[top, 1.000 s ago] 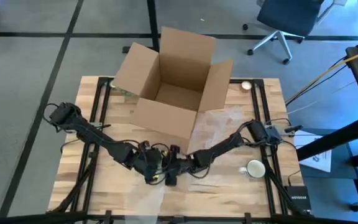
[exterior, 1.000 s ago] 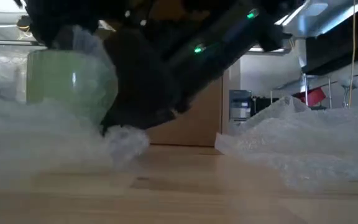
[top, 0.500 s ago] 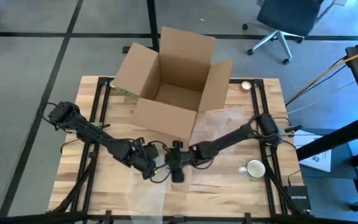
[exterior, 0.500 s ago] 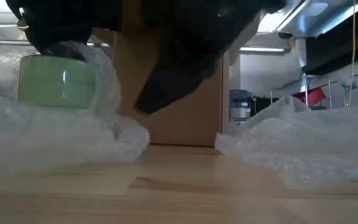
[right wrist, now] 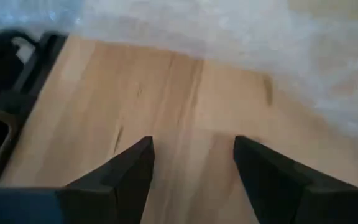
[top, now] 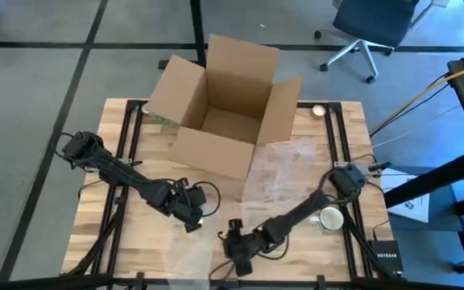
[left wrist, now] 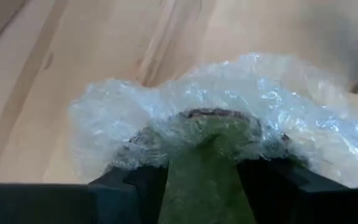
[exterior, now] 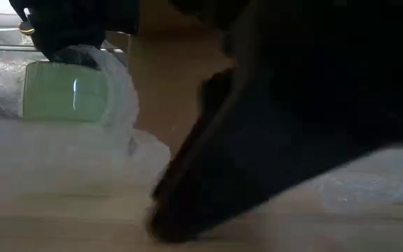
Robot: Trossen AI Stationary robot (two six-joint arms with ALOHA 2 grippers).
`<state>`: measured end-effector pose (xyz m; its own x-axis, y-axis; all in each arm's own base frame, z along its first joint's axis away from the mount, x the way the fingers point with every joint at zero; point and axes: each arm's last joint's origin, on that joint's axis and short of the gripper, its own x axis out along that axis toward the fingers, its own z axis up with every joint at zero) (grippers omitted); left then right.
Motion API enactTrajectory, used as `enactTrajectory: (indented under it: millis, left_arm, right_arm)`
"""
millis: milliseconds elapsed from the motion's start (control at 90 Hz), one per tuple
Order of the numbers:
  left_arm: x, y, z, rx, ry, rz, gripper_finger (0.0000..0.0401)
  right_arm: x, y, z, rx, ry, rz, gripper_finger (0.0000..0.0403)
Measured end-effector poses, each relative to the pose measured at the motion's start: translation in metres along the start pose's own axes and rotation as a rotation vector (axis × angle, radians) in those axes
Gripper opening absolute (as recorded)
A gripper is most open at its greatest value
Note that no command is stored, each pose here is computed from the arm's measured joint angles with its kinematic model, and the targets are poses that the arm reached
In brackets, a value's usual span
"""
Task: Wrap mug
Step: Wrap the green mug with bubble wrap
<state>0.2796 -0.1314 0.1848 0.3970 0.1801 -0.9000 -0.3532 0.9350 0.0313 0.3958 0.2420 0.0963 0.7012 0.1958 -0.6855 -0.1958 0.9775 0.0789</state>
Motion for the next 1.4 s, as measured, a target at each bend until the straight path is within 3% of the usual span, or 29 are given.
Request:
enactTrajectory:
  millis: [133, 322, 544, 656, 800, 978, 1044, 1133, 1233, 1400]
  left_arm:
    - [0.0, 0.0, 0.001, -0.008, -0.006, -0.005, 0.017]
    - [0.0, -0.001, 0.002, -0.036, -0.016, -0.014, 0.017]
    - [0.0, -0.003, 0.002, -0.046, -0.014, -0.026, 0.017]
    - [-0.001, -0.003, 0.002, -0.05, -0.019, -0.032, 0.017]
    - [0.0, -0.003, 0.002, -0.048, -0.021, -0.027, 0.017]
    - [0.0, -0.003, 0.002, -0.045, -0.017, -0.029, 0.017]
    - [0.0, -0.003, 0.002, -0.045, -0.015, -0.032, 0.017]
    - [0.0, -0.003, 0.002, -0.045, -0.016, -0.031, 0.017]
    - [-0.001, -0.004, 0.002, -0.044, -0.017, -0.035, 0.017]
    - [0.0, -0.004, 0.003, -0.043, -0.031, -0.038, 0.017]
  right_arm:
    - [0.023, -0.014, 0.007, 0.005, -0.148, -0.02, 0.021]
    - [0.032, -0.041, 0.036, 0.021, -0.231, -0.124, 0.0211]
    - [-0.021, -0.025, 0.076, -0.028, -0.276, -0.095, 0.0211]
    - [-0.044, -0.013, 0.088, -0.041, -0.34, -0.149, 0.021]
    - [-0.048, -0.008, 0.087, -0.062, -0.319, -0.184, 0.0211]
    - [-0.051, 0.006, 0.051, -0.033, 0.006, -0.103, 0.0211]
    - [-0.055, 0.017, 0.043, -0.008, 0.065, -0.061, 0.0211]
    - [-0.047, 0.027, 0.027, 0.016, 0.064, -0.067, 0.0211]
    - [-0.021, 0.018, 0.005, 0.036, 0.086, -0.145, 0.0211]
    - [0.016, 0.012, 0.004, 0.071, -0.072, -0.024, 0.0211]
